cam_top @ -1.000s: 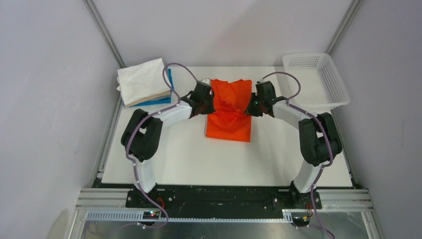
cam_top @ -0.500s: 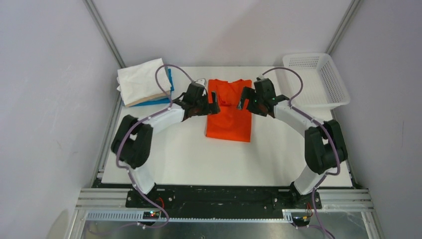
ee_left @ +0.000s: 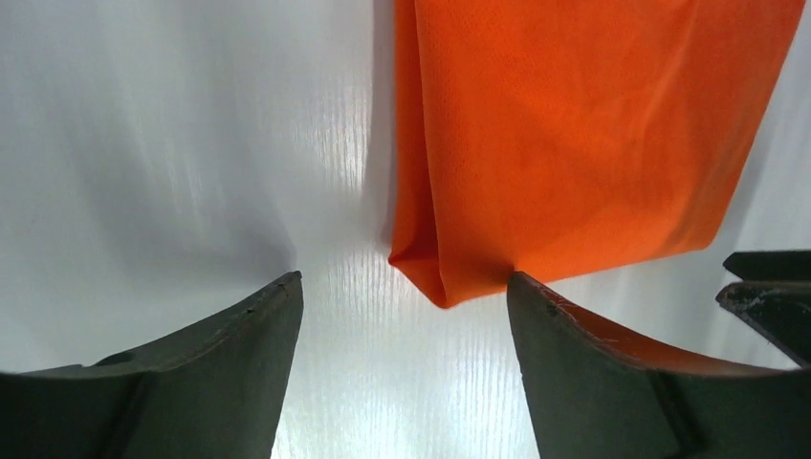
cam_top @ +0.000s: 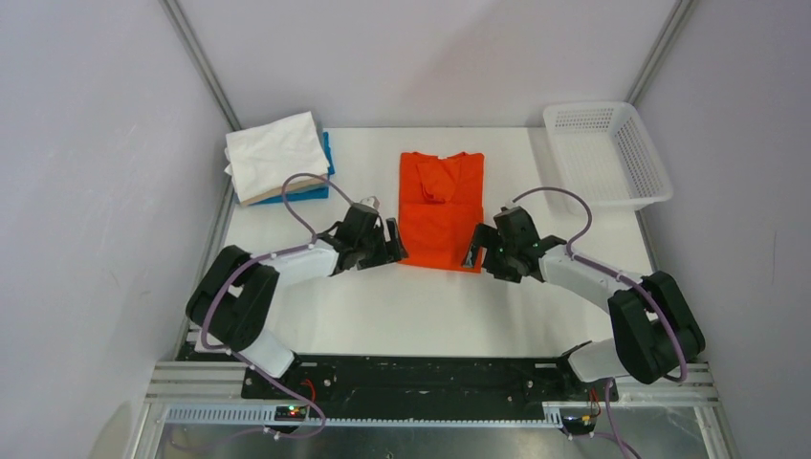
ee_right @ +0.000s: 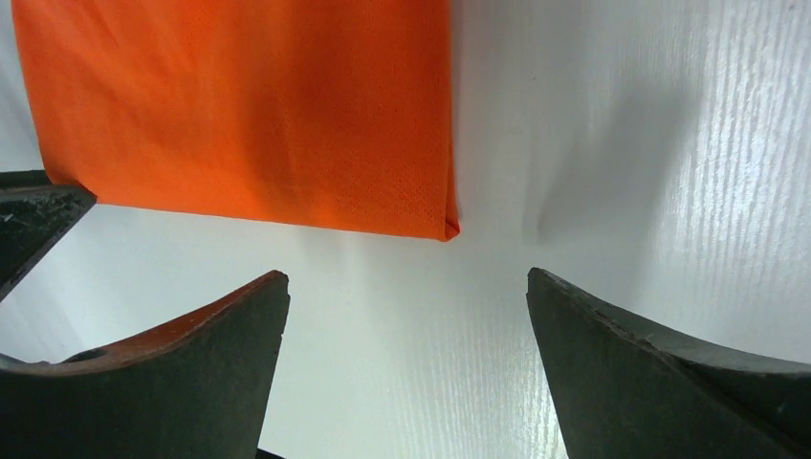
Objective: Fold and stack the t-shirts
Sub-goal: Fold the folded rectangular tshirt in 1/3 of the way, then grab one side of the 2/3 rectangular tshirt with both arms
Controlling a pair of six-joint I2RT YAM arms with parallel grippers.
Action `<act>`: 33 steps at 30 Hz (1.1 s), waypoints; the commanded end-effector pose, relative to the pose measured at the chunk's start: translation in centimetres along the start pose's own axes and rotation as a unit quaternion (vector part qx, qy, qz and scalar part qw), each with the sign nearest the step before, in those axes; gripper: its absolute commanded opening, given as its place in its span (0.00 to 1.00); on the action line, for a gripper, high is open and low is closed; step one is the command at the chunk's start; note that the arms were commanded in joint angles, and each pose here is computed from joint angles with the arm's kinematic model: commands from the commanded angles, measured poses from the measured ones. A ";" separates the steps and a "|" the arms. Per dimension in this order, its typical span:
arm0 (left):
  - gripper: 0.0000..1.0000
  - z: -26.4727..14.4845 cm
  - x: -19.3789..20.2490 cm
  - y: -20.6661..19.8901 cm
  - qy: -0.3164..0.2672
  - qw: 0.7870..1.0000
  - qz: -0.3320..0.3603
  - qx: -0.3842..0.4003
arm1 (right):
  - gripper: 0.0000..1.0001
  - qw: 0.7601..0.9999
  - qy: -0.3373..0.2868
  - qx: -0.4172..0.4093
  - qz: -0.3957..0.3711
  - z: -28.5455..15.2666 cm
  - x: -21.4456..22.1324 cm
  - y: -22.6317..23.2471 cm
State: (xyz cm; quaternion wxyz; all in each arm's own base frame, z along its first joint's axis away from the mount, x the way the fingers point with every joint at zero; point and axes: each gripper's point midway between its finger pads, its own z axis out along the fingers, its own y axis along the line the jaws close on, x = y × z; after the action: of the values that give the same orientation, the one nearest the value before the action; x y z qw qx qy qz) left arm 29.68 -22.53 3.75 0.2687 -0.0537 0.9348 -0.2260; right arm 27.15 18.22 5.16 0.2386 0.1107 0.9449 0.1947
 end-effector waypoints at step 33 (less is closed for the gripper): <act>0.00 0.3 3.3 -1.5 0.014 0.998 -0.030 0.051 | 0.00 0.998 0.013 -0.036 0.043 1.4 3.1 -0.6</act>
State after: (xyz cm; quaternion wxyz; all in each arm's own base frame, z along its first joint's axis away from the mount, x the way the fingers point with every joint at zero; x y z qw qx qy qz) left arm 29.57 -25.43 1.82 0.2507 -0.0731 0.9229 -0.2830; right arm 27.49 19.16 1.93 0.2271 0.1701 0.9292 0.2370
